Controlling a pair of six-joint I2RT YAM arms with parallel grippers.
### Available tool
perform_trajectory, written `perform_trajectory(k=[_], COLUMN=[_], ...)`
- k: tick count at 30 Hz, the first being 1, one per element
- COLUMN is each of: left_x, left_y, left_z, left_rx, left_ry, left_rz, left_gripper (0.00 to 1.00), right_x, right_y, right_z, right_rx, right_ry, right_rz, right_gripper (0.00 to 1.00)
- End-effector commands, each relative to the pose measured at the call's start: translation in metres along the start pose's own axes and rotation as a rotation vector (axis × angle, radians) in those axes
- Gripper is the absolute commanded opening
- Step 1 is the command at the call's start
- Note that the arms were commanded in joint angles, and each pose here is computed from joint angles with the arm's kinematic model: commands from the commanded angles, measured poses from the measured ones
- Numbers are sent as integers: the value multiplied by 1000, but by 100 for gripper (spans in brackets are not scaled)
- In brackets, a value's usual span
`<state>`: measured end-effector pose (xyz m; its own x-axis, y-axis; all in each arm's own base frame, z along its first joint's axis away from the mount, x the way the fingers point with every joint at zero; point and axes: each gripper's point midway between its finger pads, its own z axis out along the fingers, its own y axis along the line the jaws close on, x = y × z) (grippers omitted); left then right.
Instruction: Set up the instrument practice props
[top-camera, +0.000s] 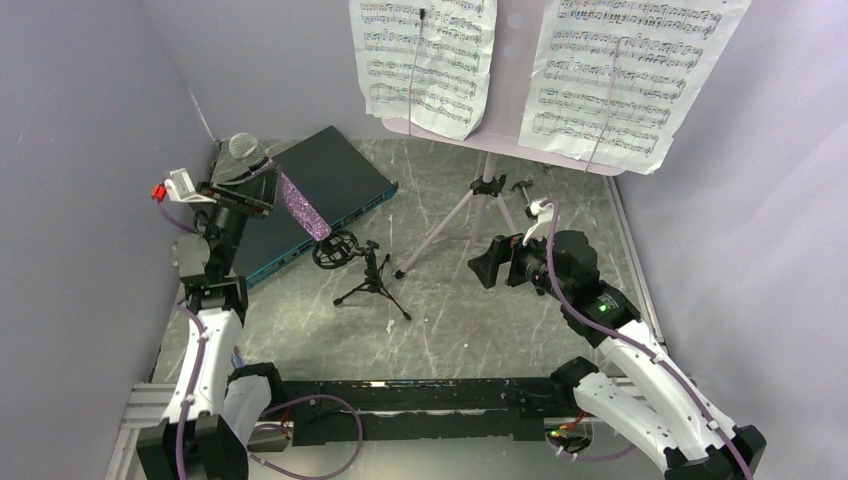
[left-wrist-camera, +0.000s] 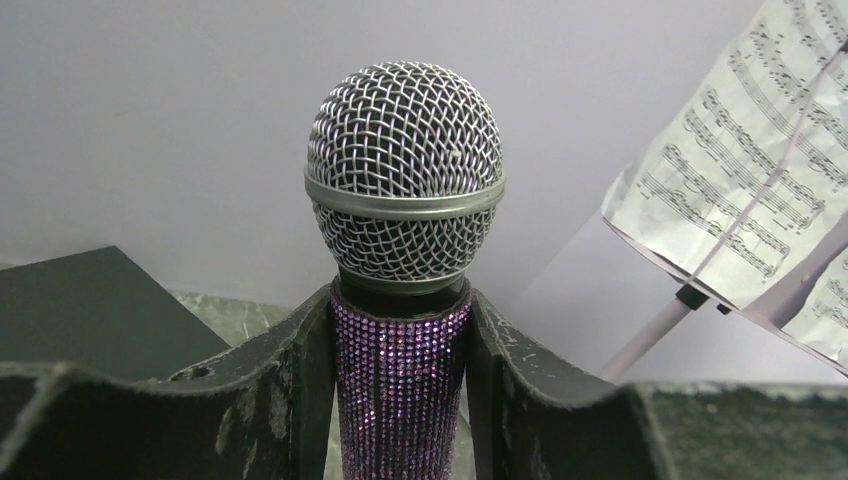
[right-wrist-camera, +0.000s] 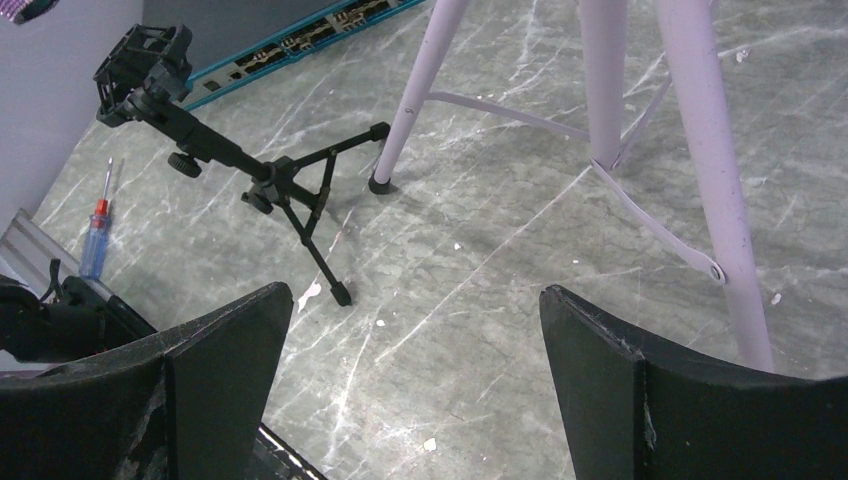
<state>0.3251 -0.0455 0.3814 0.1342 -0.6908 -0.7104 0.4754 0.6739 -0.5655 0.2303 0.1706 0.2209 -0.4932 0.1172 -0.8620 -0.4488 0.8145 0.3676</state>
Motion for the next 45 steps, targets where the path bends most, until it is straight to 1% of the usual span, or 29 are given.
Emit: perform_trajectory(k=[1,10,16,26,31,41,45], left_x=[-26,-6,3,6,14,25,26], left_y=[-26,-15,-8,0,2,-6,2], left_z=[-15,-31,-27,-18,-15,-5,-7], left_rx=[56,17,23,48,53,93,52], left_ry=[-116,-75,-54,-77,-62,-28,-36], left_rz=[56,66,34,-17,-9,68,91], left_gripper=[3,3,3,3,3,3,2], right_x=[-11,-10,-12,-13,-13,-15,-14], right_y=[4,8,8,8,8,6,6], right_z=[2,6,5,6,8,3,1], right_rx=[-18,-41,-36,-39,-41,-24,-22], right_ry=[-38,-24,-31,-28,-24,-33,-34], right_rz=[-2,-1,1,-3,-10,-14,-16], right_gripper=[99,99,99,99,99,99,99])
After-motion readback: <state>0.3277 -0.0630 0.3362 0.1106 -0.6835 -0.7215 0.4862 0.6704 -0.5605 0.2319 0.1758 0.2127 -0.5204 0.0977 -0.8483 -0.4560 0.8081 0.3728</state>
